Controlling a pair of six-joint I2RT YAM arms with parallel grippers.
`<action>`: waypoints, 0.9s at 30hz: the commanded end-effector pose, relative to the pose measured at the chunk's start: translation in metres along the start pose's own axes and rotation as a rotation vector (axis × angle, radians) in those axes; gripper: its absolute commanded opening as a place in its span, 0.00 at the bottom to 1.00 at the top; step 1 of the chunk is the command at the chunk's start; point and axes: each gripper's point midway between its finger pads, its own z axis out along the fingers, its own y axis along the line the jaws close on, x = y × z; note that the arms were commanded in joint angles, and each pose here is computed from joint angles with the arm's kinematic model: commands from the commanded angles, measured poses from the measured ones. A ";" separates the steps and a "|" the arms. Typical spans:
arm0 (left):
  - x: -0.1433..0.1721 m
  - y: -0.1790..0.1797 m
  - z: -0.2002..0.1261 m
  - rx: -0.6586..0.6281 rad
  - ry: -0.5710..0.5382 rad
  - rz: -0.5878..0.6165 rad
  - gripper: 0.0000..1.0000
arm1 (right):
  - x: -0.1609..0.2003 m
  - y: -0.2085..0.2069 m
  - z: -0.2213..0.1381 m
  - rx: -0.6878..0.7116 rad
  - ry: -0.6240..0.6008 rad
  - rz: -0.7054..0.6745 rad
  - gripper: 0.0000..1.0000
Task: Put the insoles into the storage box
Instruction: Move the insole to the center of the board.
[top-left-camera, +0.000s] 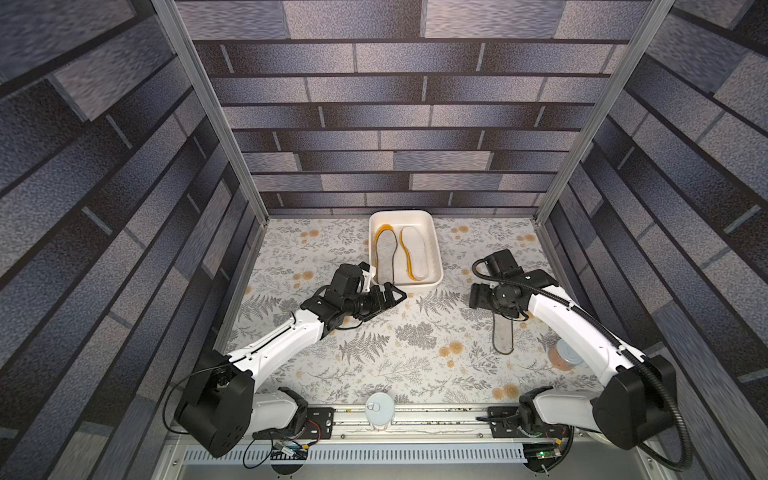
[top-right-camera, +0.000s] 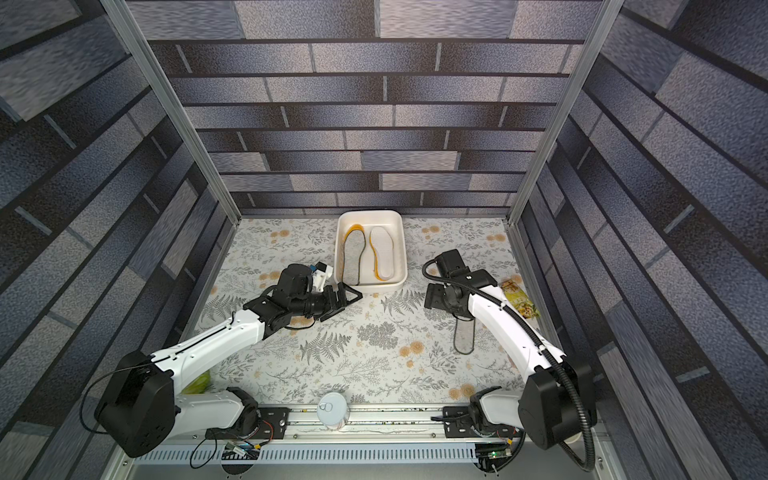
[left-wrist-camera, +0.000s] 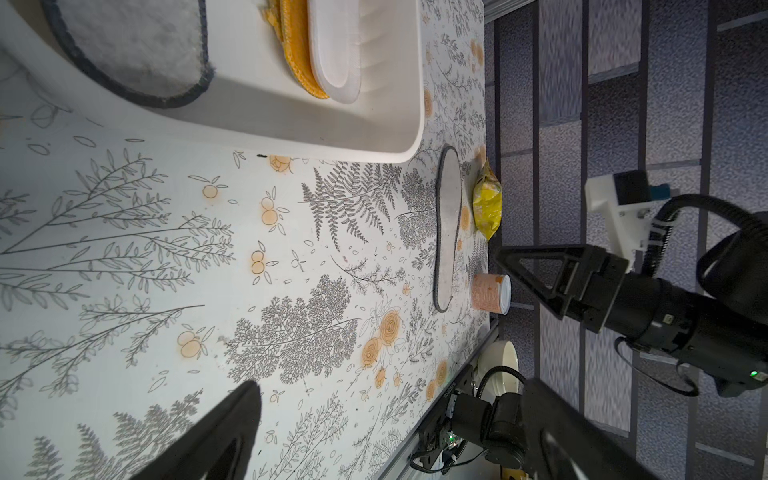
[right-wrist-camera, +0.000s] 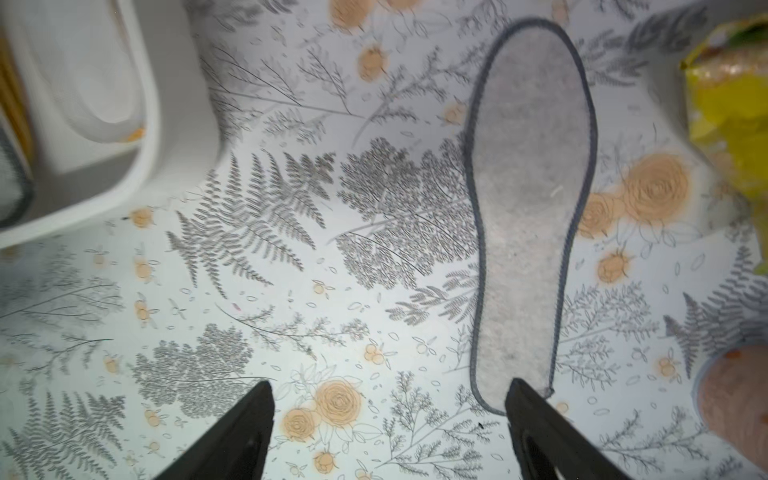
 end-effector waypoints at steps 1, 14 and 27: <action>-0.005 -0.022 0.001 0.059 0.007 0.054 1.00 | 0.026 -0.034 0.013 0.099 0.052 0.083 0.90; 0.003 -0.020 0.005 0.056 0.031 0.051 1.00 | 0.054 -0.043 0.063 0.089 0.179 0.160 0.97; 0.004 -0.016 -0.001 0.036 0.017 0.050 1.00 | 0.054 -0.021 0.090 -0.031 0.197 0.159 0.97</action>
